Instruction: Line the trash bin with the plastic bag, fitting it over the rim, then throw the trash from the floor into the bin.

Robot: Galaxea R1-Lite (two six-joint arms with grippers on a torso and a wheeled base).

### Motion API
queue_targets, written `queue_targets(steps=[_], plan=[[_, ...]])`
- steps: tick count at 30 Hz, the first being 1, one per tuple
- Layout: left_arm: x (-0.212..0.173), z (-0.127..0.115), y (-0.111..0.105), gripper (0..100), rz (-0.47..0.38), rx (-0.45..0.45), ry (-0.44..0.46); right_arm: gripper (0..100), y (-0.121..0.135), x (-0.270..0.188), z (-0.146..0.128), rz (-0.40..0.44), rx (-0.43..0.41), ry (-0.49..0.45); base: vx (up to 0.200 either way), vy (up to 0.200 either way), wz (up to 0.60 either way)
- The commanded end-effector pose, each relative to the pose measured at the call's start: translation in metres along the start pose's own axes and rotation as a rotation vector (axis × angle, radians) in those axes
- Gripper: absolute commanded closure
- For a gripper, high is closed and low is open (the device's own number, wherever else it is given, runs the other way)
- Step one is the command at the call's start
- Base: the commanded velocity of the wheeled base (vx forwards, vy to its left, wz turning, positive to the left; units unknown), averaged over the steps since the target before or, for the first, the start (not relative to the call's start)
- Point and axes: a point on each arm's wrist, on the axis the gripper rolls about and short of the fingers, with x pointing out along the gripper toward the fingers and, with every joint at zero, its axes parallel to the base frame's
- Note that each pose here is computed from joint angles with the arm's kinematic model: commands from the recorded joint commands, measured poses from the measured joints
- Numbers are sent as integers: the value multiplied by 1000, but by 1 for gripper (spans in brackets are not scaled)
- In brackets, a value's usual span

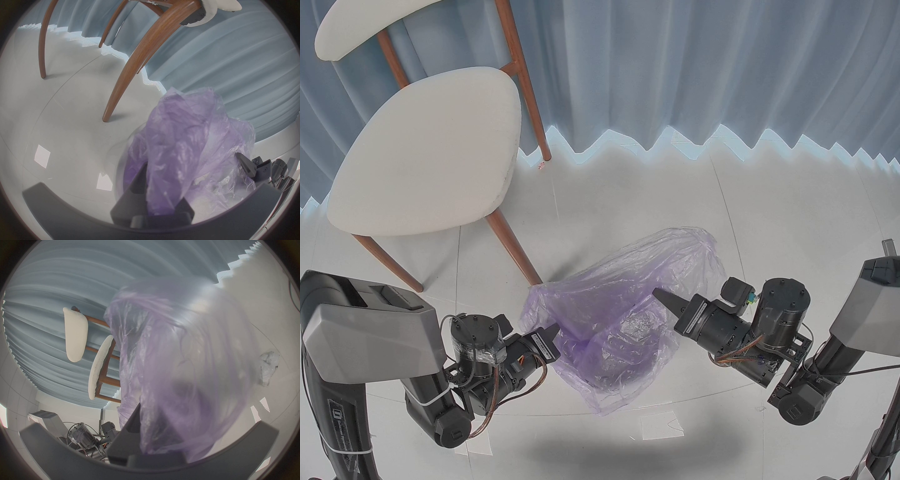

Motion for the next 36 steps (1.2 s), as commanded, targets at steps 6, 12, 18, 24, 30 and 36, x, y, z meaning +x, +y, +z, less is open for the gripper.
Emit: queue_targets(steps=[6, 12, 18, 24, 30, 36], plan=[[-2, 1, -1, 100, 0, -1, -1, 100, -8, -9, -4, -10, 4, -5, 0, 0, 0], [-2, 4, 2, 100, 9, -3, -13, 100, -1, -10, 4, 16, 0, -26, 0, 0, 0], [-1, 10, 9, 100, 28, -20, -30, 100, -7, -7, 18, 30, 0, -53, 0, 0, 0], [-2, 10, 9, 100, 25, -16, -23, 100, -31, -6, 27, -12, 8, -22, 0, 0, 0], [-5, 11, 3, 100, 13, 4, -31, 100, -36, -6, 33, -26, 4, -42, 0, 0, 0], [-10, 11, -6, 100, -15, 8, -28, 100, -48, -7, 35, -72, 12, -40, 0, 0, 0]])
